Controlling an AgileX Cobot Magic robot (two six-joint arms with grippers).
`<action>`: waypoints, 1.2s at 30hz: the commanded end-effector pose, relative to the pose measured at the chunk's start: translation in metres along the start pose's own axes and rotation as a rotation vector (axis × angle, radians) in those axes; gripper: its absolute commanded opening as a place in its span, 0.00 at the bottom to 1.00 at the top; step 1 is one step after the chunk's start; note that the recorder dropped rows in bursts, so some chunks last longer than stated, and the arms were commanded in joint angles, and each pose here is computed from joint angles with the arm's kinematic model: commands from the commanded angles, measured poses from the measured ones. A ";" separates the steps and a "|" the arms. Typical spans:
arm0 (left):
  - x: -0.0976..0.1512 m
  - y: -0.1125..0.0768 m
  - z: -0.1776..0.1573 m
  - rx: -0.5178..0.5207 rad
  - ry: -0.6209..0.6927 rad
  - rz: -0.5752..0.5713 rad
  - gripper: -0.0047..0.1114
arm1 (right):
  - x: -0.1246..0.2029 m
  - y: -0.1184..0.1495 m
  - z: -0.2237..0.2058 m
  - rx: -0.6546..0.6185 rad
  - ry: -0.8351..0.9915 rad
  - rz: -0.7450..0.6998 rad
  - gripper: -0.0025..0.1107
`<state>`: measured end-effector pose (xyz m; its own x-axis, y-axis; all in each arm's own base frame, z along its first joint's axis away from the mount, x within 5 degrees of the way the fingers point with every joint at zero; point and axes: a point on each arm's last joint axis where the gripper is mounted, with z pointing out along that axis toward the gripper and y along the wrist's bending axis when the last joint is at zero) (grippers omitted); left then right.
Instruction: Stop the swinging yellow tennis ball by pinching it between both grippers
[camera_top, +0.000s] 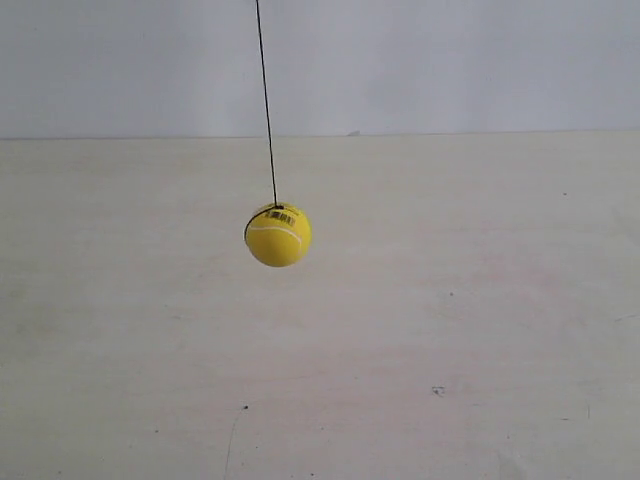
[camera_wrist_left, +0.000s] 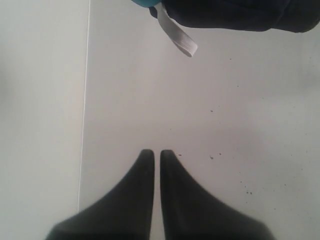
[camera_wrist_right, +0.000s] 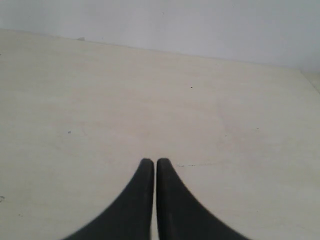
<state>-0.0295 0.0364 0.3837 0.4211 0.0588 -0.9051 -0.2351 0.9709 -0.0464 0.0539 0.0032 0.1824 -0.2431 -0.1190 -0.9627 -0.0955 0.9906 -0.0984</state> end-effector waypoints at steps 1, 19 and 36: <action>0.002 0.000 0.000 -0.003 0.007 0.004 0.08 | 0.000 0.000 0.000 -0.001 0.000 -0.010 0.02; 0.002 0.000 0.000 -0.003 0.007 0.004 0.08 | 0.000 0.000 0.000 0.000 -0.002 -0.010 0.02; 0.061 -0.041 0.007 0.326 0.079 0.097 0.08 | 0.000 0.000 0.000 0.000 -0.002 -0.010 0.02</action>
<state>0.0008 0.0079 0.3493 0.3192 0.1603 -0.9340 -0.0096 0.9861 0.1660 0.0537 0.0031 0.1817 -0.2507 -0.1196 -0.9607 -0.0958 0.9905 -0.0983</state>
